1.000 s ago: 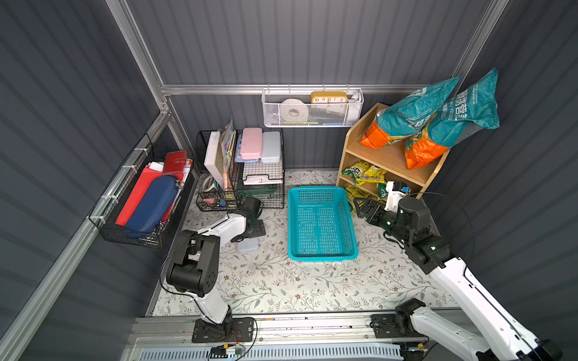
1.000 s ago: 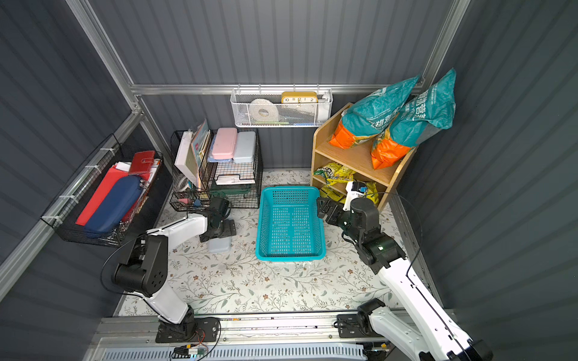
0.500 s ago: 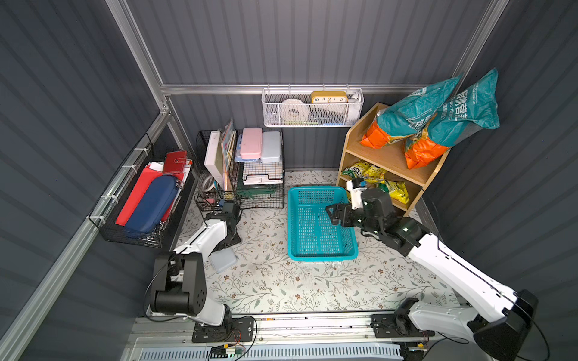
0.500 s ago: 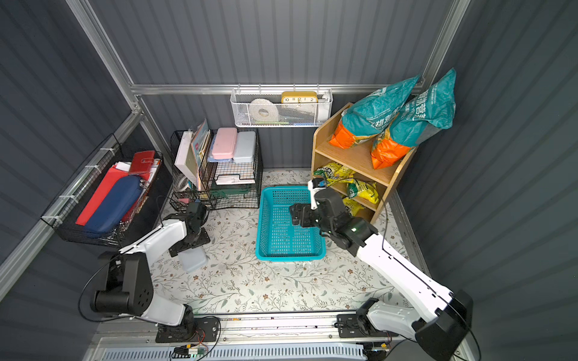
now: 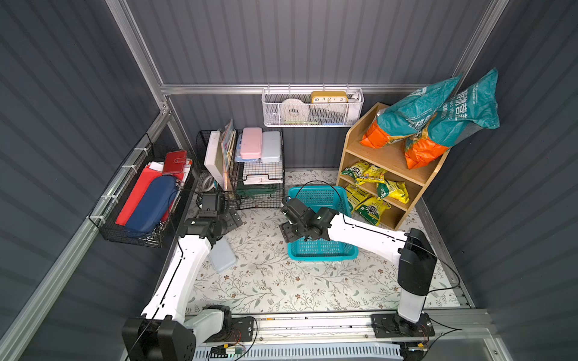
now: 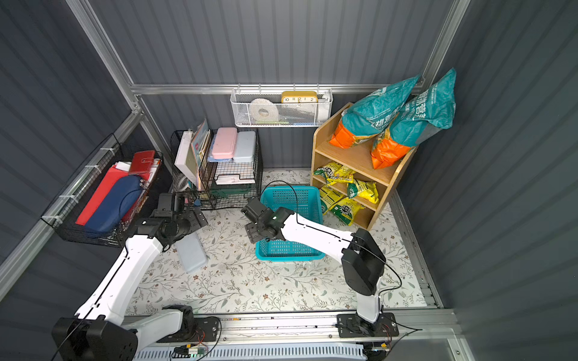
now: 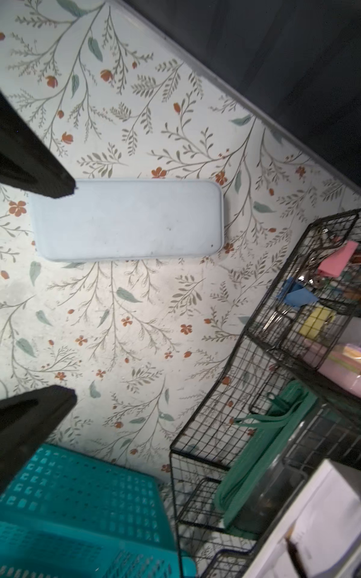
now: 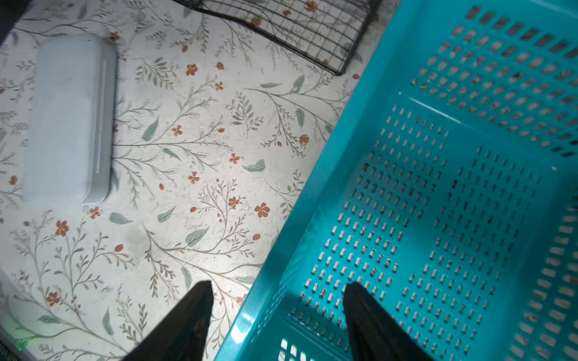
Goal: Take down the fertilizer bag from the shelf
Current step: Adjust the storage box at the center of the board.
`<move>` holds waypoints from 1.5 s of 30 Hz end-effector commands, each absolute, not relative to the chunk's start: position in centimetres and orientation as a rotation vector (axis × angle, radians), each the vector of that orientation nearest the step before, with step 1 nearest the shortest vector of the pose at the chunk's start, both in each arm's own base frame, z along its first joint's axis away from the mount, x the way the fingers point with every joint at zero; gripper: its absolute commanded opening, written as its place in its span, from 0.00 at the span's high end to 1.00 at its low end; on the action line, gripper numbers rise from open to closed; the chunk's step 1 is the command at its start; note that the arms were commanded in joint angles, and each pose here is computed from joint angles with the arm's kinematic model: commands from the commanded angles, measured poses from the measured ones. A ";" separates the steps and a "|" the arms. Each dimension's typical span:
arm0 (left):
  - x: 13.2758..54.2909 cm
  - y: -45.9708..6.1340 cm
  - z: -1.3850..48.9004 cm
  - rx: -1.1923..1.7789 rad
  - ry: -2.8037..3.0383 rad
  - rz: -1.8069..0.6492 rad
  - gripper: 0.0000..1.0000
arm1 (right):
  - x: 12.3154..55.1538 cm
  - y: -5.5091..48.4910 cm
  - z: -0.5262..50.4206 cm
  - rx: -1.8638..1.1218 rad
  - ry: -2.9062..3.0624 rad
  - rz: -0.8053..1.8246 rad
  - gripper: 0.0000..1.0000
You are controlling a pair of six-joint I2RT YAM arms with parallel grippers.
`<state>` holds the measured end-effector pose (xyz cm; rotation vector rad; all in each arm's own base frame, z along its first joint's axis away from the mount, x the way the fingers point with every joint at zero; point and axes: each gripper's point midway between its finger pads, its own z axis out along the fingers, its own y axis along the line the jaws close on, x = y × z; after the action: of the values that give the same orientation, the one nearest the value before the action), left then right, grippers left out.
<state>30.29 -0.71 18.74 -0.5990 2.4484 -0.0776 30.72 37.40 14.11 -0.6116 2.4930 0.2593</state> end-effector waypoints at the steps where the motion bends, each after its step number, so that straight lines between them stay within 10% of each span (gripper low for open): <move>1: 29.3 -2.4 17.9 -0.579 2.495 -0.195 0.01 | 32.2 37.6 14.4 -0.556 2.466 0.222 0.35; 20: 28.7 -2.3 17.0 -0.596 2.489 -0.201 0.01 | 31.8 29.6 12.8 -0.404 2.575 -0.034 0.88; 33: 30.8 -3.4 17.5 -0.589 2.471 -0.282 0.01 | 16.0 36.2 15.6 -1.423 2.155 0.390 0.95; 41: 30.3 -2.9 18.6 -0.587 2.432 -0.264 0.01 | 16.2 37.3 9.5 -1.640 2.213 0.156 0.90; 44: 30.0 -3.0 18.4 -0.578 2.438 -0.264 0.01 | 16.7 36.8 9.7 -1.604 2.212 0.129 0.64; 45: 29.9 -3.0 18.3 -0.578 2.439 -0.263 0.01 | 17.0 36.7 10.4 -1.574 2.213 0.135 0.41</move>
<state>30.35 -3.01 18.14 -0.5830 2.4420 -0.2679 16.25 37.99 10.20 -1.5921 2.2069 0.1915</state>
